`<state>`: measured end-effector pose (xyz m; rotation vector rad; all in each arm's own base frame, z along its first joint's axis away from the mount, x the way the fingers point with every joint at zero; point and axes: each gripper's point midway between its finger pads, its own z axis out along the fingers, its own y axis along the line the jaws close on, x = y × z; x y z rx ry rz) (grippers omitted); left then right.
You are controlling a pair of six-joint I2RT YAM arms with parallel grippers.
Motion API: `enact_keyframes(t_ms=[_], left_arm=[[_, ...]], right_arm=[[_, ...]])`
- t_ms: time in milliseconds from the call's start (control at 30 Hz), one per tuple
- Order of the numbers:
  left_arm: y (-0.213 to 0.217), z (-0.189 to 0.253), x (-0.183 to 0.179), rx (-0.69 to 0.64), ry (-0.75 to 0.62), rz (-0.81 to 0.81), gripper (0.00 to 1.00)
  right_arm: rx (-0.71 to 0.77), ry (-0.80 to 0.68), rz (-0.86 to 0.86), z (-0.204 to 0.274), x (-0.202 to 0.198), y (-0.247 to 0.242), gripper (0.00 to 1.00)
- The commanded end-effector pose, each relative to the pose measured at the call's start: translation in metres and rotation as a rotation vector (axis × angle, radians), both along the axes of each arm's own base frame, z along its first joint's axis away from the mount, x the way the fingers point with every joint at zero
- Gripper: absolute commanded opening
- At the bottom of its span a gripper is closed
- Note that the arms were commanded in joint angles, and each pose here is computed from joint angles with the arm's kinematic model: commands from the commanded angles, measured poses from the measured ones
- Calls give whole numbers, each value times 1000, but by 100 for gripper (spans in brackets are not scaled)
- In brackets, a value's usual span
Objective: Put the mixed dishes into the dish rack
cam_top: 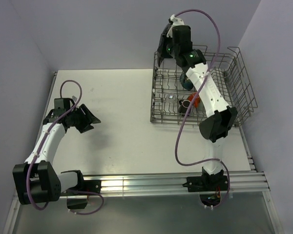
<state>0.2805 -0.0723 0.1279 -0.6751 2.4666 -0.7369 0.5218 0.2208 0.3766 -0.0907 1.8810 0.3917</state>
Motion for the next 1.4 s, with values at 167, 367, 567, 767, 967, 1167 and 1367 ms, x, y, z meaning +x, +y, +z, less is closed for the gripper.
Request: enact_keyframes(t_ms=[167, 367, 567, 767, 967, 1167, 1367], left_arm=[[-10, -5, 6, -35, -35, -61, 59], [-12, -12, 14, -55, -20, -64, 59], [-14, -23, 13, -77, 0, -59, 59], [-15, -30, 8, -79, 20, -62, 58], [-13, -35, 5, -68, 31, -62, 58], [-14, -35, 5, -70, 25, -59, 58], [-15, -27, 9, -81, 14, -63, 59]], right_arm=[[142, -74, 86, 29, 28, -25, 0], [123, -1, 74, 2, 31, -42, 0], [123, 64, 78, -18, 29, -51, 0], [124, 149, 107, -39, 13, -50, 0], [129, 209, 122, -51, 4, -66, 0], [160, 293, 161, -71, 5, -76, 0], [169, 363, 117, -100, 16, -86, 12]])
